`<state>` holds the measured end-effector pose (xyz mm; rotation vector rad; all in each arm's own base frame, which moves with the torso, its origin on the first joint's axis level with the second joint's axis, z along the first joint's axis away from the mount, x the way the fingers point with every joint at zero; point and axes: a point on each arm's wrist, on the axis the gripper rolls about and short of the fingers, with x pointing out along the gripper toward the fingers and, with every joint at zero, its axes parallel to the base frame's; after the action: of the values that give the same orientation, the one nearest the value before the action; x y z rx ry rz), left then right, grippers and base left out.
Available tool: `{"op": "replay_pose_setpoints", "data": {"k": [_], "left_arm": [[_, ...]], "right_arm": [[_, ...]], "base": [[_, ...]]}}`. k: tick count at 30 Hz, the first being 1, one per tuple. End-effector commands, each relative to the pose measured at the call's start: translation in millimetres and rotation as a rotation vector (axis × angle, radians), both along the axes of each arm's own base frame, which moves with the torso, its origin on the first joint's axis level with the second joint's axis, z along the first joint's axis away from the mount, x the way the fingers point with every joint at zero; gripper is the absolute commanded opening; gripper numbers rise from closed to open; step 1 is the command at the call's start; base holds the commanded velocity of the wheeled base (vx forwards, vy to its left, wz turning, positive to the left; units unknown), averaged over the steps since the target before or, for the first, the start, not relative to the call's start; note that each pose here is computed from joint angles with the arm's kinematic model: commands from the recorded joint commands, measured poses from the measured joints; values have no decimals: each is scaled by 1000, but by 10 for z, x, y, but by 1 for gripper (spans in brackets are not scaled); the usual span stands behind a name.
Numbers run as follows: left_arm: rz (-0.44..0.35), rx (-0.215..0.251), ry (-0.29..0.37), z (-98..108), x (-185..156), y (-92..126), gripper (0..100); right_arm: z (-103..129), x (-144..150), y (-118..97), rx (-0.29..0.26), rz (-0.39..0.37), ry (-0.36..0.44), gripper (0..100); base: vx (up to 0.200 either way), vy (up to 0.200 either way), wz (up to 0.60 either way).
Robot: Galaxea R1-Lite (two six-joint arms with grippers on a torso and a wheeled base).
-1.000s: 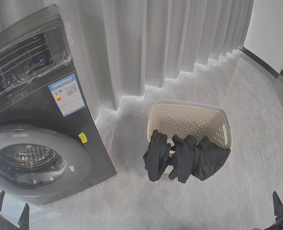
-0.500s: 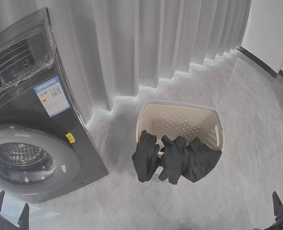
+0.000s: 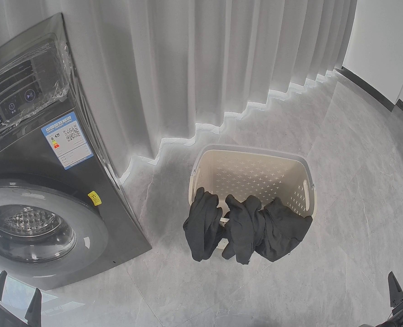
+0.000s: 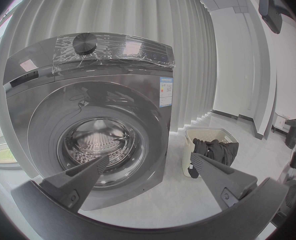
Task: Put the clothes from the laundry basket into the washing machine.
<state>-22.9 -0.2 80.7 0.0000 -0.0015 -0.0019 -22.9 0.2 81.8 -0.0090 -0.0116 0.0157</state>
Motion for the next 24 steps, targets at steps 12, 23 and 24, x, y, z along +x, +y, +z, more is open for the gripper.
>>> {"op": "replay_pose_setpoints", "data": {"k": [12, 23, 24], "left_arm": [[0, 0, 1, -53, 1, 0, 100], [-1, 0, 1, -53, 1, -1, 100], [-1, 0, 1, -53, 1, -1, 100]], "right_arm": [[-49, 10, 0, 0, 1, 13, 100], [-49, 10, 0, 0, 1, 13, 100], [-49, 10, 0, 0, 1, 13, 100]], "base": [[83, 0, 0], [182, 0, 0], [0, 0, 0]]}}
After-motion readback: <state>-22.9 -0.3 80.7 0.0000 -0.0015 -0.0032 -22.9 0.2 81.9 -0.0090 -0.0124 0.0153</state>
